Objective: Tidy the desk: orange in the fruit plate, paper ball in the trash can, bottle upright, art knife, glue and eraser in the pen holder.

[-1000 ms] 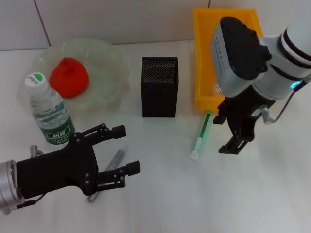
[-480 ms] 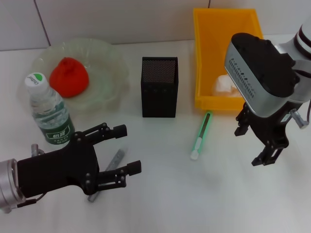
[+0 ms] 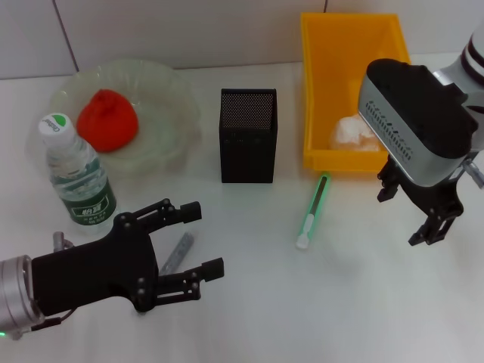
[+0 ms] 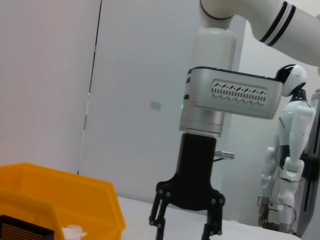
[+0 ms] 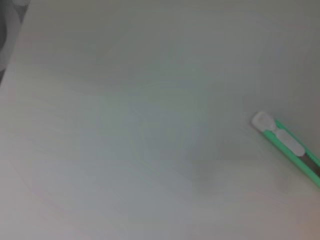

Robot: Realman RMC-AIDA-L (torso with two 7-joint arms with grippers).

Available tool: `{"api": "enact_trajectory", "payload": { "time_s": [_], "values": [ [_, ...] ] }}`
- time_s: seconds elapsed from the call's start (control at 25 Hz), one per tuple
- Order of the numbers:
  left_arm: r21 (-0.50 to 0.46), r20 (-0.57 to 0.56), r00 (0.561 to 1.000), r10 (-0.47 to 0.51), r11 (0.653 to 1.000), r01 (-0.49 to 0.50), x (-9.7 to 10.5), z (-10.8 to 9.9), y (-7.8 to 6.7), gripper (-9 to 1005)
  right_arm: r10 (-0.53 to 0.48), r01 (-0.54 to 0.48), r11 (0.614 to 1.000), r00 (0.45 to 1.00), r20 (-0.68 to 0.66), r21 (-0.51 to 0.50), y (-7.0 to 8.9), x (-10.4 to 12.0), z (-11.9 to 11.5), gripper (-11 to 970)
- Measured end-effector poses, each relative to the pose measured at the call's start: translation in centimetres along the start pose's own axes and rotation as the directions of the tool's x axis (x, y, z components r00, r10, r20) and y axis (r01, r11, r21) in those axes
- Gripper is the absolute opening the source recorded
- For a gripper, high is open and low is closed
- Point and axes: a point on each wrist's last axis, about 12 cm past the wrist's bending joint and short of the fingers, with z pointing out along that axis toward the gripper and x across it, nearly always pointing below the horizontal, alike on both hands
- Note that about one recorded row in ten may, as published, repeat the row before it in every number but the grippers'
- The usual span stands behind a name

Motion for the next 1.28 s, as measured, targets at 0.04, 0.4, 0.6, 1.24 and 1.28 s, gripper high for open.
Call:
{"api": "enact_trajectory", "payload": {
  "time_s": [0.04, 0.4, 0.6, 1.24, 1.28],
  "values": [
    [0.008, -0.001, 1.000, 0.000, 1.000, 0.000, 0.1, 0.2, -0.1, 849, 0.000, 0.000, 1.000, 1.000, 0.000, 0.000, 0.0, 0.0, 0.0, 753],
    [0.022, -0.002, 1.000, 0.003, 1.000, -0.002, 0.2, 0.5, -0.2, 849, -0.013, 0.013, 1.000, 1.000, 0.004, -0.007, -1.4, -0.5, 1.8, 753],
    [0.020, -0.003, 1.000, 0.009, 1.000, -0.009, 0.1, 0.5, -0.1, 849, -0.021, 0.021, 1.000, 1.000, 0.007, -0.006, -2.4, -1.2, 2.3, 752],
    [0.023, -0.007, 1.000, 0.029, 0.999, -0.029, 0.2, 0.5, -0.1, 849, -0.064, 0.063, 0.998, 0.998, 0.019, 0.027, -4.6, -2.9, 3.3, 753],
    [0.024, -0.007, 0.999, 0.033, 0.999, -0.032, 0.2, 0.6, -0.1, 849, -0.066, 0.066, 0.997, 0.998, 0.021, 0.030, -4.7, -3.1, 3.4, 753]
  ]
}}
